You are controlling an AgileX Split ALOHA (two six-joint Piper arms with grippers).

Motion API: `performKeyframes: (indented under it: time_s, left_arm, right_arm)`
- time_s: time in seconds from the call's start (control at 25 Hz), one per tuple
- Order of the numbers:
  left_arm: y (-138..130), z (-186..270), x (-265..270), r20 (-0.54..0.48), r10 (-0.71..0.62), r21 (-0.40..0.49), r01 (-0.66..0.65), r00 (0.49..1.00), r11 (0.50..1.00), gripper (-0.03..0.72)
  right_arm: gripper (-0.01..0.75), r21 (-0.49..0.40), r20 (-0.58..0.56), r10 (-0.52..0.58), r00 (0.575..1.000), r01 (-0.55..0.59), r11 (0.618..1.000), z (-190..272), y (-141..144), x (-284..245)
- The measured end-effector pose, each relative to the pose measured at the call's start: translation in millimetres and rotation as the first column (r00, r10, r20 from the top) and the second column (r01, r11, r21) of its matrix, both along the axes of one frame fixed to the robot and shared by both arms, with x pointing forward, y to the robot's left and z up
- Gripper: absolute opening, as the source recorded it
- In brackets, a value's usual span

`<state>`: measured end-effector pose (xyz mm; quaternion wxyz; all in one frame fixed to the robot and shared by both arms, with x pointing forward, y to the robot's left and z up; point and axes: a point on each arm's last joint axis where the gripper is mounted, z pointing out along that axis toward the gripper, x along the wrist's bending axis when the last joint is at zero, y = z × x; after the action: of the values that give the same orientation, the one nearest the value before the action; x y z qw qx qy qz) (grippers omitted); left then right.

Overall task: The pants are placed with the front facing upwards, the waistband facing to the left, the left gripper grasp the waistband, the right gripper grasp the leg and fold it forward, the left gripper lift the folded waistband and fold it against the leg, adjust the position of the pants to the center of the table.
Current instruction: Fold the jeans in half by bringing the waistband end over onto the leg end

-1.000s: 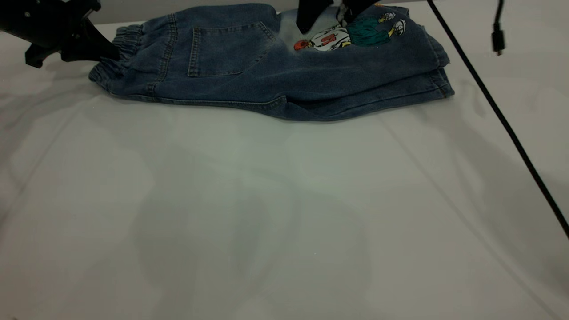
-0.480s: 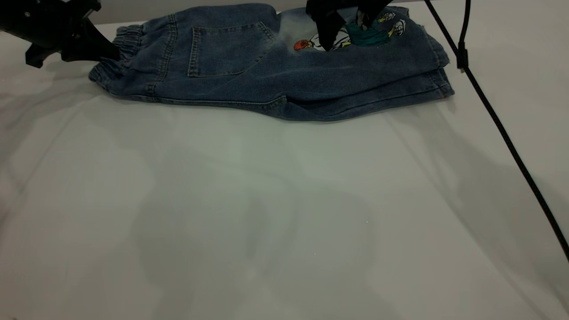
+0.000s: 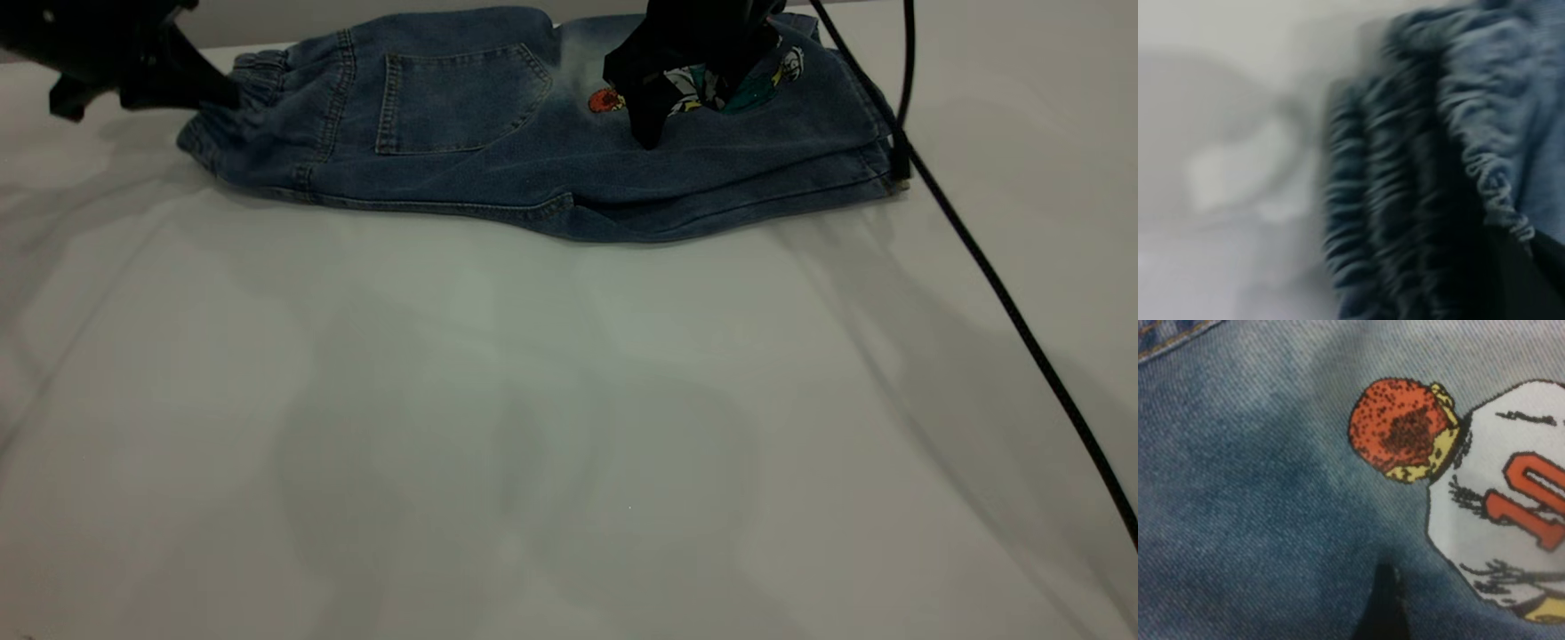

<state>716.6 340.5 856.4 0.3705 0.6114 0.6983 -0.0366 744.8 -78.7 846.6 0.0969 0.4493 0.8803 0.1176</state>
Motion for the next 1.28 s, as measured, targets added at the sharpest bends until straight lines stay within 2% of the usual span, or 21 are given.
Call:
performKeyframes:
  time_s: [0.16,0.32,0.72,0.92,1.12,1.28]
  left_arm:
    - [-12.7,25.3,6.6,0.073,-0.056,-0.032,0.059,0.996,0.998,0.043]
    - [-40.4,43.5,13.5,0.114,-0.145,-0.060,0.152,0.983,0.987,0.043]
    - [-138.9,84.9,23.9,0.241,-0.349,-0.043,0.369,0.906,0.928,0.043]
    - [-180.1,107.2,23.4,0.305,-0.405,-0.034,0.435,0.862,0.900,0.043]
    - [-187.6,110.8,22.6,0.314,-0.417,-0.034,0.449,0.853,0.893,0.042]
    - [-187.4,110.3,21.6,0.303,-0.424,-0.041,0.456,0.853,0.889,0.042]
  right_arm:
    - [0.547,-0.004,-0.008,0.000,1.000,0.000,1.000,-1.3,-0.3,-0.7]
    - [0.547,-0.003,-0.011,-0.006,1.000,0.005,1.000,-1.3,-0.4,-0.8]
    - [0.547,-0.005,-0.016,-0.007,1.000,0.007,1.000,-2.0,-0.5,-1.3]
    - [0.547,0.001,-0.022,-0.032,0.999,0.032,0.999,4.2,-0.8,-1.9]
    - [0.547,0.020,0.019,-0.032,0.999,0.032,0.999,28.9,0.3,0.7]
    - [0.547,0.000,0.056,-0.027,0.998,0.027,1.000,51.6,-1.3,4.2]
